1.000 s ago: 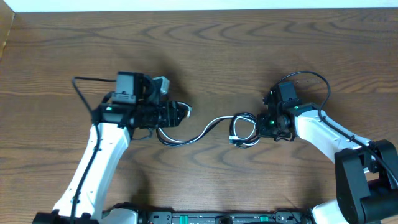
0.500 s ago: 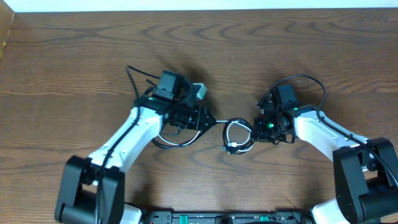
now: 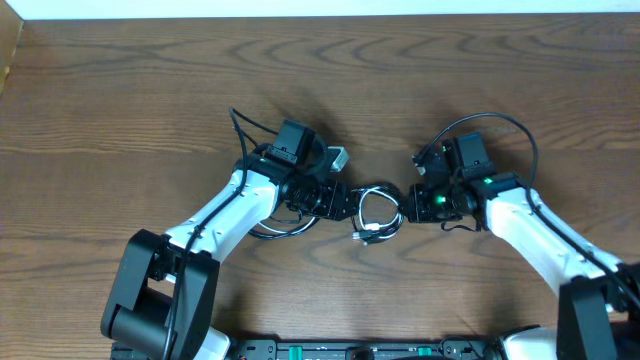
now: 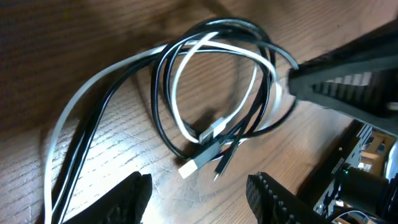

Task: Untangle cables
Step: 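Bring the left gripper back toward the right gripper over the loops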

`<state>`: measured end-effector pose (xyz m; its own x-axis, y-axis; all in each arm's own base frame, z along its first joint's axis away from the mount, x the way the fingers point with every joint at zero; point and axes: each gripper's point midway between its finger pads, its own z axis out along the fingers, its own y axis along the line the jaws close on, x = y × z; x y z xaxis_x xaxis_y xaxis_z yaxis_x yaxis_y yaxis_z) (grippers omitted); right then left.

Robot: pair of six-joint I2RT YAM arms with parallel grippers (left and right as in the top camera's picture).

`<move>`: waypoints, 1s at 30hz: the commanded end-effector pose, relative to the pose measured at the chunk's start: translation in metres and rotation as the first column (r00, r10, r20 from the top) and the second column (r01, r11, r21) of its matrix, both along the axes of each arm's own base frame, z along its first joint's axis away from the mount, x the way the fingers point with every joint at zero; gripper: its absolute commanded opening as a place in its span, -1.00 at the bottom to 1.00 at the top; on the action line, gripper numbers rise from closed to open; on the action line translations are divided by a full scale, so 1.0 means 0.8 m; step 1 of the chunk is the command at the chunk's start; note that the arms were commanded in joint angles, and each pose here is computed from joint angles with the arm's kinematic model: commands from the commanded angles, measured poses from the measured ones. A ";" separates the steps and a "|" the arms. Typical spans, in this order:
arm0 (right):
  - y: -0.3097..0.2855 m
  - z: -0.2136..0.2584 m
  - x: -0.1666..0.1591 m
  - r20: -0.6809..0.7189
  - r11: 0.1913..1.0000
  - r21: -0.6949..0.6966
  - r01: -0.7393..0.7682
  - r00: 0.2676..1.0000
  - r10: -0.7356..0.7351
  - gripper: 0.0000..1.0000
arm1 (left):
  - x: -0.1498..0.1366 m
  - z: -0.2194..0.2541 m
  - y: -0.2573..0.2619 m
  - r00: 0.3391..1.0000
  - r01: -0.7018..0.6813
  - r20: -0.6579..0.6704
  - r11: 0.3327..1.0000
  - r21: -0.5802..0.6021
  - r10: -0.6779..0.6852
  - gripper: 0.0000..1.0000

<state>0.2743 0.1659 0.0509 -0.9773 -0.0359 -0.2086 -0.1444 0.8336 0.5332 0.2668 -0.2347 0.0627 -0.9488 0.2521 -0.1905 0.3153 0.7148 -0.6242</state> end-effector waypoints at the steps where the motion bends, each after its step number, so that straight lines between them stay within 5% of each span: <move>1: 0.005 0.011 -0.003 0.028 0.999 0.022 -0.028 0.999 0.028 -0.98 | -0.002 -0.006 0.001 1.000 0.005 0.005 1.000 0.021 -0.005 0.09; 8: -0.003 0.006 -0.001 0.031 1.000 -0.021 -0.010 0.999 0.011 -0.94 | -0.001 -0.008 0.001 1.000 0.005 0.005 1.000 0.022 -0.005 0.09; 12: -0.021 -0.004 0.002 0.034 0.994 -0.108 0.024 0.999 -0.020 -0.23 | -0.002 -0.011 0.001 1.000 0.005 -0.005 1.000 0.026 -0.005 0.09; 20: -0.021 -0.009 0.005 0.047 0.991 -0.133 0.020 0.999 -0.014 0.30 | -0.002 -0.011 0.001 1.000 0.005 -0.005 1.000 0.026 -0.005 0.09; 24: -0.012 -0.020 0.003 0.047 0.987 -0.158 -0.007 0.999 0.014 0.36 | -0.002 -0.011 0.001 1.000 0.005 -0.006 1.000 0.026 -0.005 0.09; 30: -0.007 -0.040 0.005 0.071 0.964 -0.263 -0.025 0.996 0.045 0.13 | -0.001 -0.015 0.007 1.000 -0.004 -0.006 0.999 0.052 0.004 0.09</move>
